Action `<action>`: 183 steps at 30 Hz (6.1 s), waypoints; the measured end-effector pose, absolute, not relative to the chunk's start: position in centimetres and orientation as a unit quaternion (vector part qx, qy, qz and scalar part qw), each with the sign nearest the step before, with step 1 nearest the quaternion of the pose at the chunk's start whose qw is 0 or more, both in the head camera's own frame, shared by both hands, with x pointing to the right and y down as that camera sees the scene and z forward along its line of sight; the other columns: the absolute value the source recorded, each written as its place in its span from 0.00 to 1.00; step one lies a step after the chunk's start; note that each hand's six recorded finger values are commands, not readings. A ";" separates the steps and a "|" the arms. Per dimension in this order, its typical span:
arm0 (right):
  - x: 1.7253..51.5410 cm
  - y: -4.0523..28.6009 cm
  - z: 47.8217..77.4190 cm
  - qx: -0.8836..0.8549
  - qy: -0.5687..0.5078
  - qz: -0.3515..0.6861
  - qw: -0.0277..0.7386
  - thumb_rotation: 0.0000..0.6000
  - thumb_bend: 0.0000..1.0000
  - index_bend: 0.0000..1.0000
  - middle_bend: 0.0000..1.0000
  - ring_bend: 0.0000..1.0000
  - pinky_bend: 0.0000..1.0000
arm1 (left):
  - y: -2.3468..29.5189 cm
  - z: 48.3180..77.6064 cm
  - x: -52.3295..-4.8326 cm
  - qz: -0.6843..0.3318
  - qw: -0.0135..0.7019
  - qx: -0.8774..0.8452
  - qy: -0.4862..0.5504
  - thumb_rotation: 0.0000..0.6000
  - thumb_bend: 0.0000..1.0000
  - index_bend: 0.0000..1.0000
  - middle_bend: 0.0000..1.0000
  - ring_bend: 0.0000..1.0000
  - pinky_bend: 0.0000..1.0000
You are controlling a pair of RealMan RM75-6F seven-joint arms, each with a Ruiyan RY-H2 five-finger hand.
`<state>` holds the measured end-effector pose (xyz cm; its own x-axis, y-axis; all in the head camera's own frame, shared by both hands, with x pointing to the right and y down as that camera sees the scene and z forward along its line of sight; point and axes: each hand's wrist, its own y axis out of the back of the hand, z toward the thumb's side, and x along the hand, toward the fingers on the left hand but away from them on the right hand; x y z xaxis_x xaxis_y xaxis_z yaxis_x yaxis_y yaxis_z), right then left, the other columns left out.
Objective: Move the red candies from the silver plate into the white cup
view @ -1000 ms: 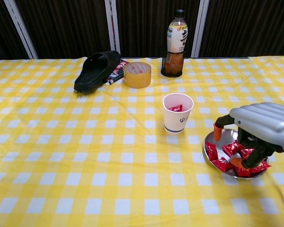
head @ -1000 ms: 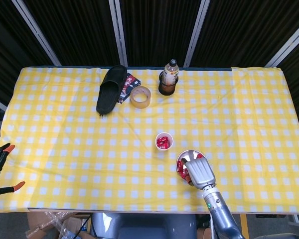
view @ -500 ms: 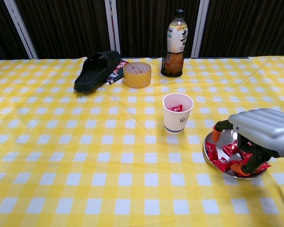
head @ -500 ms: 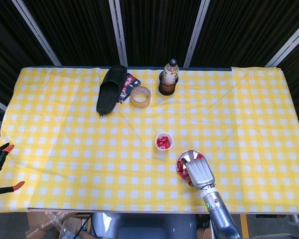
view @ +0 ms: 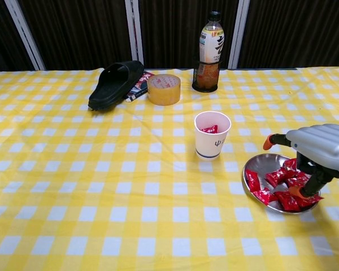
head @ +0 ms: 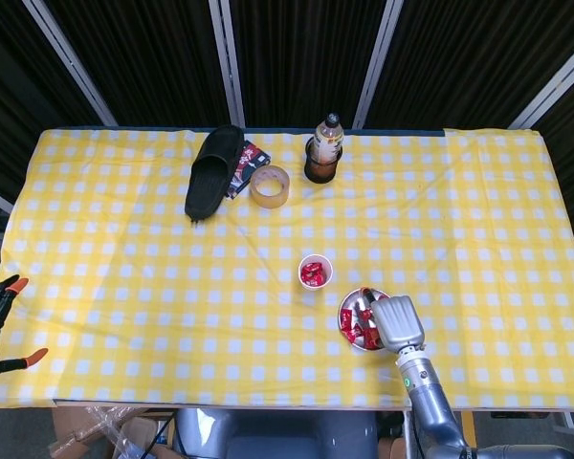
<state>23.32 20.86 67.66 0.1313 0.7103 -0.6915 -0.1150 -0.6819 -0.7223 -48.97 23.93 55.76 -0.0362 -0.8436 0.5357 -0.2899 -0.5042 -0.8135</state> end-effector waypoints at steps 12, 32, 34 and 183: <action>25.2 20.7 68.9 -0.657 -0.206 0.653 0.314 1.00 0.32 0.21 0.99 1.00 0.99 | 23.9 55.8 -48.9 -0.574 0.242 -0.650 0.436 1.00 0.03 0.00 0.00 0.00 0.00; 25.0 21.1 69.5 -0.664 -0.210 0.648 0.308 1.00 0.36 0.44 0.99 1.00 0.99 | 23.9 55.7 -49.0 -0.572 0.241 -0.651 0.437 1.00 0.03 0.00 0.00 0.00 0.00; 25.0 21.2 69.5 -0.665 -0.210 0.646 0.308 1.00 0.39 0.45 0.99 1.00 0.99 | 23.9 55.7 -49.0 -0.572 0.241 -0.650 0.437 1.00 0.03 0.00 0.00 0.00 0.00; 19.0 18.3 64.4 -0.703 -0.246 0.574 0.340 1.00 0.37 0.32 0.99 1.00 0.98 | 23.8 55.8 -49.3 -0.571 0.215 -0.659 0.439 1.00 0.03 0.00 0.00 0.00 0.00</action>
